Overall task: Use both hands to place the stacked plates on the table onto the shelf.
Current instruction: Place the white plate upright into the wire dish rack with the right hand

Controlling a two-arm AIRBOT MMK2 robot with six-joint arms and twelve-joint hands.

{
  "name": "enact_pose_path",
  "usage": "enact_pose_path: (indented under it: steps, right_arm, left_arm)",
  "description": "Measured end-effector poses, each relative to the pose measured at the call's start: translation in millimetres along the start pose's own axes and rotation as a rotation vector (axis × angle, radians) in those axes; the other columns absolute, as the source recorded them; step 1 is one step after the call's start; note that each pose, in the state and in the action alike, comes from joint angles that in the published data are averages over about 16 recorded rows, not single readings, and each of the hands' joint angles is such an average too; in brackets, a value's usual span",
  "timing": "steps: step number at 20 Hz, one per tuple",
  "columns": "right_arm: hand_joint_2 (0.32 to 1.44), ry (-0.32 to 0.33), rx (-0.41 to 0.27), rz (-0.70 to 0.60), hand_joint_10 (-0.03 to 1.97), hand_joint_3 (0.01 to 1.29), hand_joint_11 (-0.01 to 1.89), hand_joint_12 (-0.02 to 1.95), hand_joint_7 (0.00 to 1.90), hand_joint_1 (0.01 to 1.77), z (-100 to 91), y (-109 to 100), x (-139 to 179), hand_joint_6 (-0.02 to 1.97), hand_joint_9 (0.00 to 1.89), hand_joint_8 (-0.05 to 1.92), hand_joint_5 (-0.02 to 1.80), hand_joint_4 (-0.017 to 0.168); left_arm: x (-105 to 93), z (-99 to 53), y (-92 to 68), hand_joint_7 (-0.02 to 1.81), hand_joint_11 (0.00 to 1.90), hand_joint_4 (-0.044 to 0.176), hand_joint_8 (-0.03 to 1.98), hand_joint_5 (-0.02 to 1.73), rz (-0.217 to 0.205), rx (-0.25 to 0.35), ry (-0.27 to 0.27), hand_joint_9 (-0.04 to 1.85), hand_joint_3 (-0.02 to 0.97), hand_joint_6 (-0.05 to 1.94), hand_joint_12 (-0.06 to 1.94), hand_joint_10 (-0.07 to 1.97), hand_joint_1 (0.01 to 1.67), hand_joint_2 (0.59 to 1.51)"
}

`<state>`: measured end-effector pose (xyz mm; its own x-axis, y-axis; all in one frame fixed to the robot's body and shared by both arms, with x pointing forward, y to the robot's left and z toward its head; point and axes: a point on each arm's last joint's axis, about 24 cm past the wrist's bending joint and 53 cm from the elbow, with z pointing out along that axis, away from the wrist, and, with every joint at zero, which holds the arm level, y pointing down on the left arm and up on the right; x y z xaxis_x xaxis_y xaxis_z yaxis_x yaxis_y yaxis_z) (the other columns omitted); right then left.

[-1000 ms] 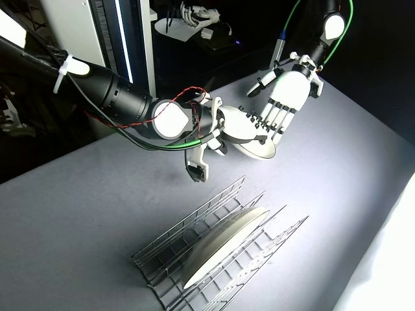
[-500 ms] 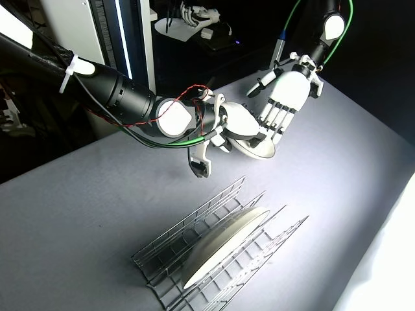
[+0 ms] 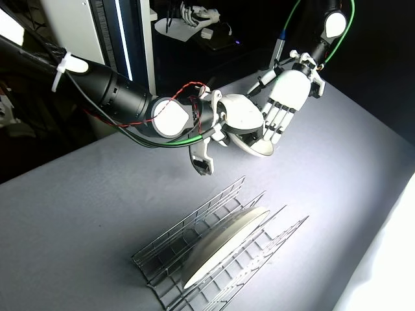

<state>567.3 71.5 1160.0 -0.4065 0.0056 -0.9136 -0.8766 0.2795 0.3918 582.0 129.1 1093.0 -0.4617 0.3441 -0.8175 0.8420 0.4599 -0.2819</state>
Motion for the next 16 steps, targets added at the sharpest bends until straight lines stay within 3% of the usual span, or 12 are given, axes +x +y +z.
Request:
enact_pose_path:
  steps: [8,16]
  right_arm:
    - [0.95,-0.098,0.032,0.087,1.14,0.01,0.90,1.34,0.94,1.39,-26.7,6,-41,0.89,0.96,0.88,0.87,-0.002]
    - [0.99,-0.251,0.077,0.291,1.13,0.01,0.92,1.32,0.99,1.39,-58.1,8,-89,0.99,1.00,0.92,0.91,-0.001]
  left_arm:
    - [-45.4,-44.7,-0.1,0.02,0.01,0.001,-0.01,0.01,0.020,-0.019,-0.113,0.02,0.016,0.01,0.01,0.01,0.01,1.120]
    - [-55.1,-85.2,6.1,0.02,0.01,0.001,-0.01,0.01,0.006,-0.056,-0.152,0.02,0.016,0.01,0.01,0.01,0.01,1.118]
